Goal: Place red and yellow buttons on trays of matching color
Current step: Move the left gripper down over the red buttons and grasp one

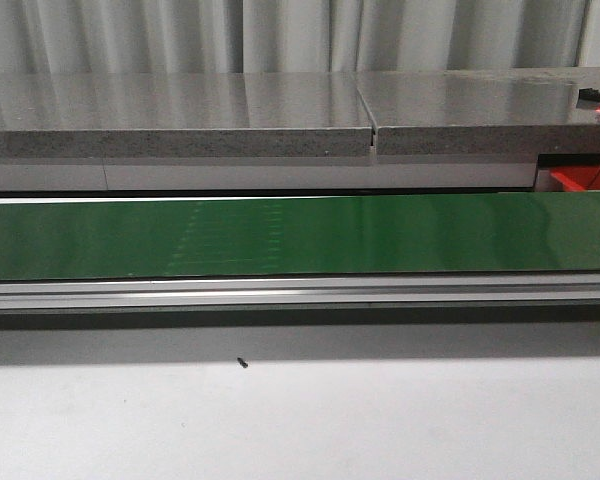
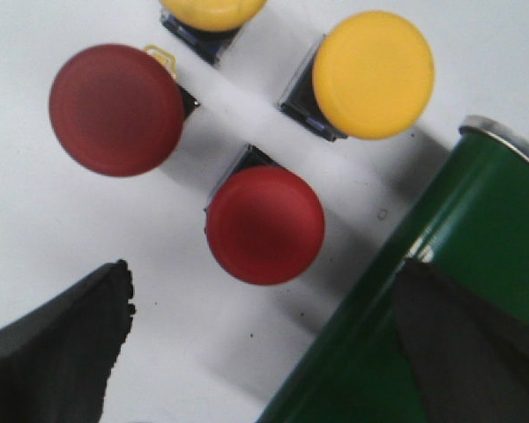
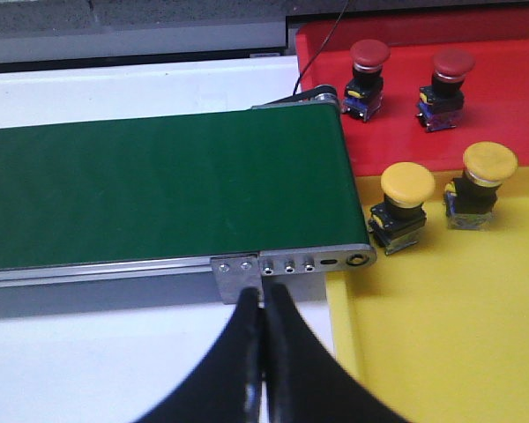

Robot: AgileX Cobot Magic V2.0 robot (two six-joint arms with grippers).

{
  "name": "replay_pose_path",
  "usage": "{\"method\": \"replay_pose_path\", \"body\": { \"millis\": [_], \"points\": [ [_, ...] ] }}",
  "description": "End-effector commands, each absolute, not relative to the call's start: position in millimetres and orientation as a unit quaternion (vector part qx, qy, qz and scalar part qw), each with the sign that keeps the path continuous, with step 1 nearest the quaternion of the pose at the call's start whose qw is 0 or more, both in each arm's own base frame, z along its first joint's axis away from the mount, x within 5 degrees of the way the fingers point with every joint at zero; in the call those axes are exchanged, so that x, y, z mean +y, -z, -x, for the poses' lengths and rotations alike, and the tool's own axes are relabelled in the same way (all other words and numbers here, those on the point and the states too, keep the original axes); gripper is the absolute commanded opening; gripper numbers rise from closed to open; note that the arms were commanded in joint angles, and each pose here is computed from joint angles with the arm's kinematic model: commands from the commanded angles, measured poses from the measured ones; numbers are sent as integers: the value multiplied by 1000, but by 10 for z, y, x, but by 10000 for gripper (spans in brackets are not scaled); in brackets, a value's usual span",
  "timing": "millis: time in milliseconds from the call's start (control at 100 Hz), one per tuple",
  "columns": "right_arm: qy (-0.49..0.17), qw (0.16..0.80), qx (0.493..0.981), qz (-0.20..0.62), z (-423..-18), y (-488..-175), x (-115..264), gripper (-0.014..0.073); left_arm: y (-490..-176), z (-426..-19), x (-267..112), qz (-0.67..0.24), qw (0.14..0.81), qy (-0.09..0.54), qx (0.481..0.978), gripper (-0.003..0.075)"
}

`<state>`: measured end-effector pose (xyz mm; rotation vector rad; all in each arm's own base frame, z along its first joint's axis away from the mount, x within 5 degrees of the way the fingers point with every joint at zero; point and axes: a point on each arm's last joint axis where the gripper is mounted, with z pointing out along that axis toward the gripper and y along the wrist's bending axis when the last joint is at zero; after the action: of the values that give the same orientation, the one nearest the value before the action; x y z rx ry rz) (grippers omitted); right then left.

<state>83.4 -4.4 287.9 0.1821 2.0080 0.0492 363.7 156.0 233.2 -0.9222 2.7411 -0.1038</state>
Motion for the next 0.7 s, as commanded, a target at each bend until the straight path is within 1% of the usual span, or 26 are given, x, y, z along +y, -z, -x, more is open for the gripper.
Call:
{"method": "replay_pose_path", "body": {
  "millis": [0,130,360,430,500,550,600,690],
  "points": [
    [-15,570,819,-69,-858,-3014,-51,-92,-2524,-3667,1622,329,160,32,930,564],
    [-15,570,819,-69,-858,-3014,-51,-92,-2413,-3686,1718,343,156,28,926,564],
    [-15,570,819,-69,-858,-3014,-51,-92,-2251,-3742,1748,348,146,33,925,558],
    [-15,570,819,-69,-858,-3014,-51,-92,-2236,-3757,1755,349,151,33,924,508],
    [-15,570,819,-69,-858,-3014,-51,-92,-2241,-3771,1763,348,160,31,923,424],
    [-15,570,819,-69,-858,-3014,-51,-92,-2244,-3780,1765,348,165,32,922,349],
    [-15,570,819,-69,-858,-3014,-51,-92,-2246,-3786,1765,345,169,33,923,293],
    [-15,570,819,-69,-858,-3014,-51,-92,-2251,-3800,1761,340,175,37,923,233]
  ]
}}
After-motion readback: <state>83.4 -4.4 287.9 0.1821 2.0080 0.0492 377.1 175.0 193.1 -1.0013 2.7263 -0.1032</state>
